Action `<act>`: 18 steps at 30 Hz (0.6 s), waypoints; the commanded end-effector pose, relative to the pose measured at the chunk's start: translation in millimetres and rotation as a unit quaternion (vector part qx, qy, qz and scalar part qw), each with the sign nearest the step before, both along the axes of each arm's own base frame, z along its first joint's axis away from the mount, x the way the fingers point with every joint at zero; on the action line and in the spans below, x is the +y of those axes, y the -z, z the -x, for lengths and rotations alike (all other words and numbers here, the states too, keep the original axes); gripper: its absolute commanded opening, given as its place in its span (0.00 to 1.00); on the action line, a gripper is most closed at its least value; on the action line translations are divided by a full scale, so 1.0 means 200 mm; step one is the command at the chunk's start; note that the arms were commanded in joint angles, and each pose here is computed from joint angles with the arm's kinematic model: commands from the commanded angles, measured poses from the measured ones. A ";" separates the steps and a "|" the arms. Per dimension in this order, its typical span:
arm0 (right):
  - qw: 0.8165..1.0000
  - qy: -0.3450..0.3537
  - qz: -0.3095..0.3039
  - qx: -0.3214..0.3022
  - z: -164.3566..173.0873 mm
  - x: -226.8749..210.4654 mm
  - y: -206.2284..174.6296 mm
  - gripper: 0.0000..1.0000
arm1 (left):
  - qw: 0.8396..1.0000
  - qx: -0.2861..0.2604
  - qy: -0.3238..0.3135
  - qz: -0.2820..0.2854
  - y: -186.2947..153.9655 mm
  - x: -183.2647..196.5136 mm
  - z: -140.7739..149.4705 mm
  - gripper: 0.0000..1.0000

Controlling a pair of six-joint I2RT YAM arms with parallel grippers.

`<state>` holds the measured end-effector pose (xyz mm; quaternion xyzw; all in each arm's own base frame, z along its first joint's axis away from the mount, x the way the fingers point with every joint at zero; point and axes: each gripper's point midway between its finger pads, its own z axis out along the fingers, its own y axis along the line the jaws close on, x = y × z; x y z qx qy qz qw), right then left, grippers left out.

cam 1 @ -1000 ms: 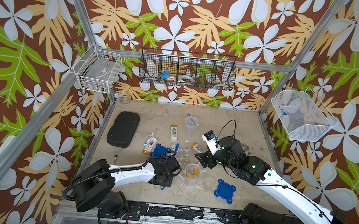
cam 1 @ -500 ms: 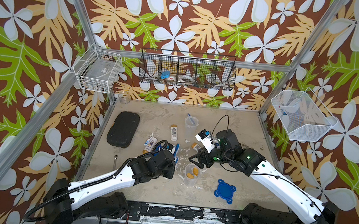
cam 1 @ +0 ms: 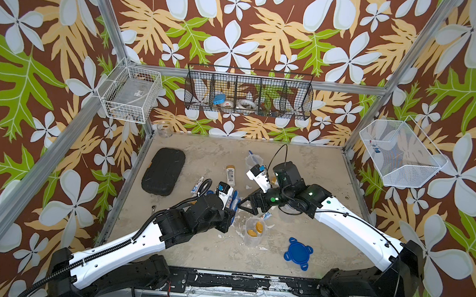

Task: Pack away toiletry kits
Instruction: Place the toiletry item into the container.

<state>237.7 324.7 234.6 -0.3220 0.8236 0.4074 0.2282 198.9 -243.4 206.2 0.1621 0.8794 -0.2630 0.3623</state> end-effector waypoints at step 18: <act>0.998 -0.033 -0.026 0.038 0.01 0.09 0.03 0.26 | 0.999 -0.025 0.028 0.014 -0.06 -0.09 -0.04 0.00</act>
